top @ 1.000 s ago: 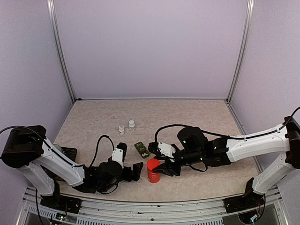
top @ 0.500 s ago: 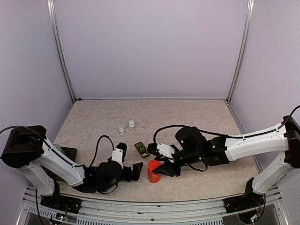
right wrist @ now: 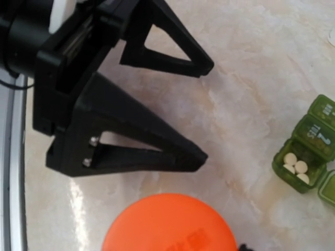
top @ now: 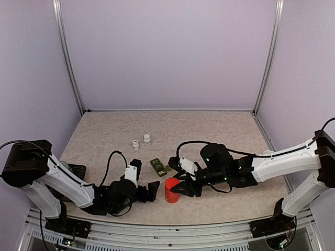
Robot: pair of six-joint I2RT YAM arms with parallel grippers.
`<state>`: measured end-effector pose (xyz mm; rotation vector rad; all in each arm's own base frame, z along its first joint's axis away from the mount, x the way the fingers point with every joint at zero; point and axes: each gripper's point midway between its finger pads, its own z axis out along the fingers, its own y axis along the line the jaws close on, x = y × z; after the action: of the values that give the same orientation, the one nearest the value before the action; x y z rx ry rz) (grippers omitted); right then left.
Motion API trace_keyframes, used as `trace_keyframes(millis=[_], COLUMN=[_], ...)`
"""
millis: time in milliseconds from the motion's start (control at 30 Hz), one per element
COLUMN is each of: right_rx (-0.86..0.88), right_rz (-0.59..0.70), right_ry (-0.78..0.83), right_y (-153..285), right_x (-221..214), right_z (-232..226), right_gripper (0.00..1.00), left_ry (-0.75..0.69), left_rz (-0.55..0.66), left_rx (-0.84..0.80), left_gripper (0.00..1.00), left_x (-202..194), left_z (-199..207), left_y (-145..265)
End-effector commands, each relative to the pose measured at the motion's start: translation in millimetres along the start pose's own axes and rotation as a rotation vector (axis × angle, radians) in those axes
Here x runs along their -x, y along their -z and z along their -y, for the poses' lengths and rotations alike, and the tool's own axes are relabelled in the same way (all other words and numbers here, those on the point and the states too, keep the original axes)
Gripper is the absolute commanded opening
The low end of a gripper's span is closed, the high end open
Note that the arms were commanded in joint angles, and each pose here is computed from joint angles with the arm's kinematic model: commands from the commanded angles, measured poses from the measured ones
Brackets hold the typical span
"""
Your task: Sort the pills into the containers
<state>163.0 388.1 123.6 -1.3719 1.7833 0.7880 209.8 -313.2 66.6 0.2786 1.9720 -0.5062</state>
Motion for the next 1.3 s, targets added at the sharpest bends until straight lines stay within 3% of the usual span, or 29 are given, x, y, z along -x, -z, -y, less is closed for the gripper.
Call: trace_keyframes(millis=[0,333,767,1167,1267], right_rx=[-0.018,-0.198,-0.251,-0.287,-0.31], right_rz=[0.033,-0.042,-0.084,-0.12,-0.134], right_ry=[-0.06,-0.122,-0.171,-0.249,-0.266], right_y=[1.2,-0.4,-0.5,0.8,0.6], right_x=[-1.5,-9.8,-10.9,-6.2,-6.7], right_z=[4.7,28.4,25.8,27.0,28.2], right_gripper=[0.45,0.41,0.42,0.46,0.53], left_ry=[0.01,0.012,0.014,0.005,0.004], left_rz=[0.002,0.002,0.027,0.023,0.026], left_rx=[0.001,0.016,-0.018,0.005,0.011], left_gripper=[0.99,0.99,0.99,0.99,0.99], left_x=[-0.6,-0.4,8.9,6.8,6.9], left_z=[-2.3,-4.0,8.8,8.7,8.5], left_y=[0.1,0.1,-2.5,-3.2,-2.5])
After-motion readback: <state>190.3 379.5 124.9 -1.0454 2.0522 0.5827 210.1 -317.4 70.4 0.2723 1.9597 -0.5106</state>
